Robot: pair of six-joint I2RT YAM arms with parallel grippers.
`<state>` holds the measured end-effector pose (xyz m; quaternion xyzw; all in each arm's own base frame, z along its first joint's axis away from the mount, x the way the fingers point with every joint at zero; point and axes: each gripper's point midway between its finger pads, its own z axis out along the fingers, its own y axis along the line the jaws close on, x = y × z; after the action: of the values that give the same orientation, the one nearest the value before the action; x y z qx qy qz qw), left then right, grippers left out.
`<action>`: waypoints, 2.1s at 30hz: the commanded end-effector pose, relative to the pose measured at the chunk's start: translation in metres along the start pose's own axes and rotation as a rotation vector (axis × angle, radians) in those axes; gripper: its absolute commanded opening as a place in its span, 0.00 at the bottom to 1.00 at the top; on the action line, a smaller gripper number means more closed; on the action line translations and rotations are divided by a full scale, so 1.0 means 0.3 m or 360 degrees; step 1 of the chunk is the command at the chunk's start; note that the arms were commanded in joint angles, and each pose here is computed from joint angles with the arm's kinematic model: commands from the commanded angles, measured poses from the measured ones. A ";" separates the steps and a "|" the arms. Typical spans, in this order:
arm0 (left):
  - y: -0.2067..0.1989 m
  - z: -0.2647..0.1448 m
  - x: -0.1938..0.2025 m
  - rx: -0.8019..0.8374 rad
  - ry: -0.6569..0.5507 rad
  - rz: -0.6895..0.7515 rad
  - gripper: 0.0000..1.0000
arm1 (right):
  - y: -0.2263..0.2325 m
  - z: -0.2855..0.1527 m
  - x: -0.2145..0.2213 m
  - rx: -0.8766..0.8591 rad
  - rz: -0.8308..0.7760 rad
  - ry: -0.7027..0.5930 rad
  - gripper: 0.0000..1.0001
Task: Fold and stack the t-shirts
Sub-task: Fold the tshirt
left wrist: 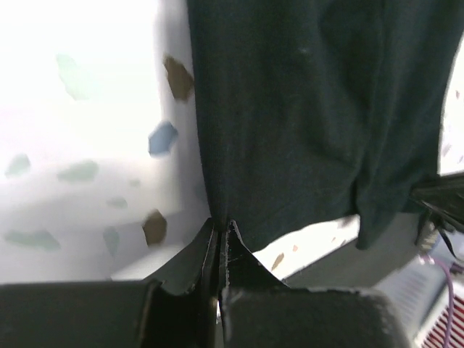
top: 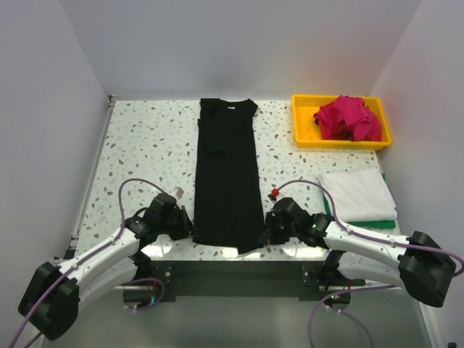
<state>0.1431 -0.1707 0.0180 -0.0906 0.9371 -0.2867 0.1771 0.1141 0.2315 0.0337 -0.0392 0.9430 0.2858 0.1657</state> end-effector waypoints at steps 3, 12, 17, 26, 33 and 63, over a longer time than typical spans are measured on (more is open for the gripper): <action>-0.042 -0.063 0.090 0.0175 0.0133 -0.0027 0.00 | 0.065 -0.028 0.072 -0.0200 0.0014 0.0124 0.00; -0.113 -0.086 0.030 0.0233 0.0066 -0.0019 0.00 | 0.104 -0.046 -0.006 -0.0149 -0.0018 0.0006 0.00; -0.160 -0.094 -0.052 0.0188 0.0003 0.0077 0.00 | 0.113 -0.049 -0.054 -0.0096 -0.0066 -0.0047 0.00; -0.268 -0.070 -0.266 0.0136 -0.0207 0.0149 0.00 | 0.127 -0.066 -0.287 0.0091 -0.0126 -0.0272 0.00; -0.310 -0.055 -0.475 0.0237 -0.0371 0.0059 0.00 | 0.175 -0.071 -0.546 0.0165 -0.0224 -0.0526 0.00; -0.209 0.169 -0.974 -0.0139 -0.0571 0.0007 0.00 | 0.057 0.162 -1.083 0.0283 -0.0224 -0.0693 0.00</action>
<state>0.4164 -0.1761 0.0878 -0.1536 0.9070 -0.2371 0.3121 0.4100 0.2580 0.0957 -0.0228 0.9171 0.1779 0.3560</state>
